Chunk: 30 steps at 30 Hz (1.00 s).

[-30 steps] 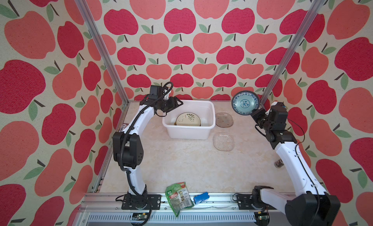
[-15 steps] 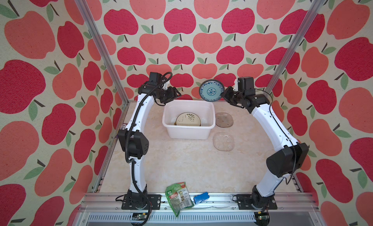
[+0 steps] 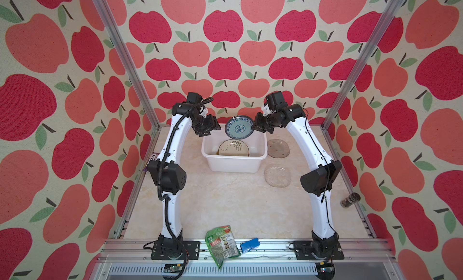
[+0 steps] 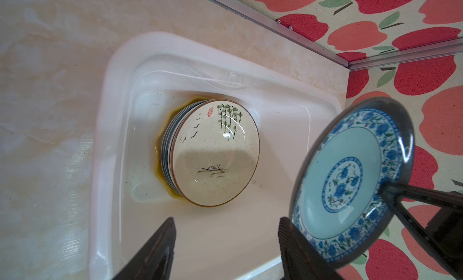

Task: Place the plates into the plastic bin on the countertop
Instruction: Place the plate in the plastic bin.

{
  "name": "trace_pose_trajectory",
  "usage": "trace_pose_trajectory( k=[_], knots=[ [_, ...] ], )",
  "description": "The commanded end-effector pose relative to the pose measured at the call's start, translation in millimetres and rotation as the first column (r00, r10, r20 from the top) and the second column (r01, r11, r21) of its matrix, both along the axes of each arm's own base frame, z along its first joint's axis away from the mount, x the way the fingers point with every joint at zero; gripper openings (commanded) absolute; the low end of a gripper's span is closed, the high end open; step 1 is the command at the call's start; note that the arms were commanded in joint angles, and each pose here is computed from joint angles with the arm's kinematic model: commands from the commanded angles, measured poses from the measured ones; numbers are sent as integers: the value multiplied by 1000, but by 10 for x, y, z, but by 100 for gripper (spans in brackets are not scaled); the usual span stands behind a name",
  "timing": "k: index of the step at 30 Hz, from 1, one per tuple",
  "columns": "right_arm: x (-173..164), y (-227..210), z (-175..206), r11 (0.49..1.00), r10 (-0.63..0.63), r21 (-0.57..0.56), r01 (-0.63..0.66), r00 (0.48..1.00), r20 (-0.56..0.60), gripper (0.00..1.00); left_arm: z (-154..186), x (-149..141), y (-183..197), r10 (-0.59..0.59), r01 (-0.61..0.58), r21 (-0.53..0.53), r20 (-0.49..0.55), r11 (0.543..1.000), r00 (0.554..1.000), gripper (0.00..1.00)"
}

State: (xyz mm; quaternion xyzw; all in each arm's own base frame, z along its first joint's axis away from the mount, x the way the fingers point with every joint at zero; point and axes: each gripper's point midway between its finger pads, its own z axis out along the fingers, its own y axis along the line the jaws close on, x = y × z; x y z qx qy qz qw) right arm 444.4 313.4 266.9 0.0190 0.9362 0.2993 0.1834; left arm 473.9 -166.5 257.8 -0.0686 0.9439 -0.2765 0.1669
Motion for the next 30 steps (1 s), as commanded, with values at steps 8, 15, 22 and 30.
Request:
trace_pose_trajectory(
  k=[8, 15, 22, 30],
  knots=[
    [-82, 157, -605, 991, 88, -91, -99, 990, -113, 0, 162, -78, 15, -18, 18, 15, 30, 1000, 999, 67],
    [-25, 143, -912, 979, 100, -163, -121, 986, -135, 0, 138, -63, -3, -19, 18, 30, 33, 999, 999, 67],
    [33, 193, -1142, 975, 111, -176, -138, 981, -157, 0, 116, -77, -45, -33, 32, 30, 27, 999, 999, 67],
    [23, 288, -1294, 979, 107, -149, -138, 974, -200, 11, 18, -91, 10, -27, 27, 54, -1, 998, 1000, 67]
  ],
)
